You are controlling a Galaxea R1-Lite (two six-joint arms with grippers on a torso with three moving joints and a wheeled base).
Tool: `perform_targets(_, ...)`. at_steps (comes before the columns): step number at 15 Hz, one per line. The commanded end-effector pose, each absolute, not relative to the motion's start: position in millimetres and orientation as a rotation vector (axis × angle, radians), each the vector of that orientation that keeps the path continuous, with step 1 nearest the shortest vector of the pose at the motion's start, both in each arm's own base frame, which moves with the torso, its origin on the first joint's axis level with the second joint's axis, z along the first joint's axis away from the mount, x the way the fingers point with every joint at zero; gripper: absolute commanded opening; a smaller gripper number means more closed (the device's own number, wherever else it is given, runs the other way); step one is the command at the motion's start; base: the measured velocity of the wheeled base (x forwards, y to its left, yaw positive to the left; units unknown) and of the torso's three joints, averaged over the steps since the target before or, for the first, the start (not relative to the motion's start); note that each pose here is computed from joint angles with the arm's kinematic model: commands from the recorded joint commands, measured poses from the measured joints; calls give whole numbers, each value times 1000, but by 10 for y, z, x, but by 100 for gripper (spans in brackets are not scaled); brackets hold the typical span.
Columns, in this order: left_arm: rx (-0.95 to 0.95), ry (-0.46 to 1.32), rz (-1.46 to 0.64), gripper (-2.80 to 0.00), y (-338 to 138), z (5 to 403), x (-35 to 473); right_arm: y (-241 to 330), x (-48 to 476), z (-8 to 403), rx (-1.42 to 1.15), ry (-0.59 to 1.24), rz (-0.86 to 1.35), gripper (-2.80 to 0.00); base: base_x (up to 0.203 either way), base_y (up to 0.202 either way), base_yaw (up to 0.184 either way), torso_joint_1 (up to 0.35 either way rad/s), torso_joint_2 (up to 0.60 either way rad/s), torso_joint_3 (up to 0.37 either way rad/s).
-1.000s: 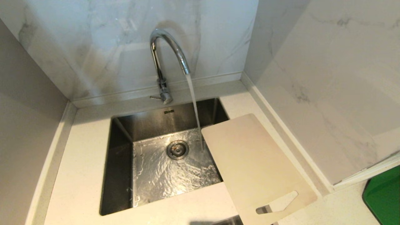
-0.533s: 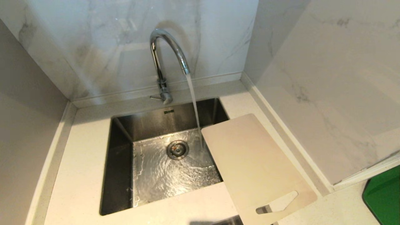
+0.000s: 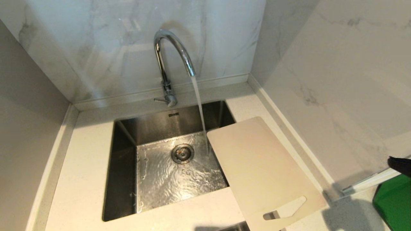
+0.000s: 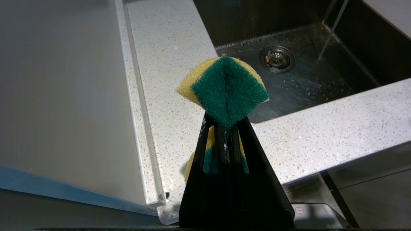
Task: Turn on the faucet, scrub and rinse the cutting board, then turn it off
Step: Pick up the cutting board
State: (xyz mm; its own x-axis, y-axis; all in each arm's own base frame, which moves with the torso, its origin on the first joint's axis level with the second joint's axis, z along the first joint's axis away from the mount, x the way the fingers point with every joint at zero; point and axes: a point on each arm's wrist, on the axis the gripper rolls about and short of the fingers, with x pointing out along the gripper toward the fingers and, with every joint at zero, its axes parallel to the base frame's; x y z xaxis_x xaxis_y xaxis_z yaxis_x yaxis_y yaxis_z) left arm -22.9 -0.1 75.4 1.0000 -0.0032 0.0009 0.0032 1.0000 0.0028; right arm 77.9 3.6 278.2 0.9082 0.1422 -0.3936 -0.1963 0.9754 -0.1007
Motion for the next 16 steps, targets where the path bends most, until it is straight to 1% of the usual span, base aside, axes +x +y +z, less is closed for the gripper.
perform_targets(1, 3, -3, -3, -280, -1, 754, -230, 49, 1197, 2720, -129, 542, 233, -280, 0, 0, 0, 0, 0, 0)
perform_targets(5, 3, 0, -3, -280, -1, 750, -229, 75, 1543, 2490, -133, 700, 312, -280, 0, 0, 0, 0, 0, 0)
perform_targets(7, 3, 0, -3, -280, -1, 750, -228, 111, 1651, 2378, -188, 757, 359, -280, 0, 0, 0, 0, 0, 0)
perform_targets(11, 3, -1, -3, -280, -1, 751, -230, 245, 1623, 2268, -267, 847, 469, -280, 0, 0, 0, 0, 0, 0)
perform_targets(16, 3, -1, -3, -280, -1, 752, -229, 259, 1639, 2091, -506, 935, 480, -280, 0, 0, 0, 0, 0, 0)
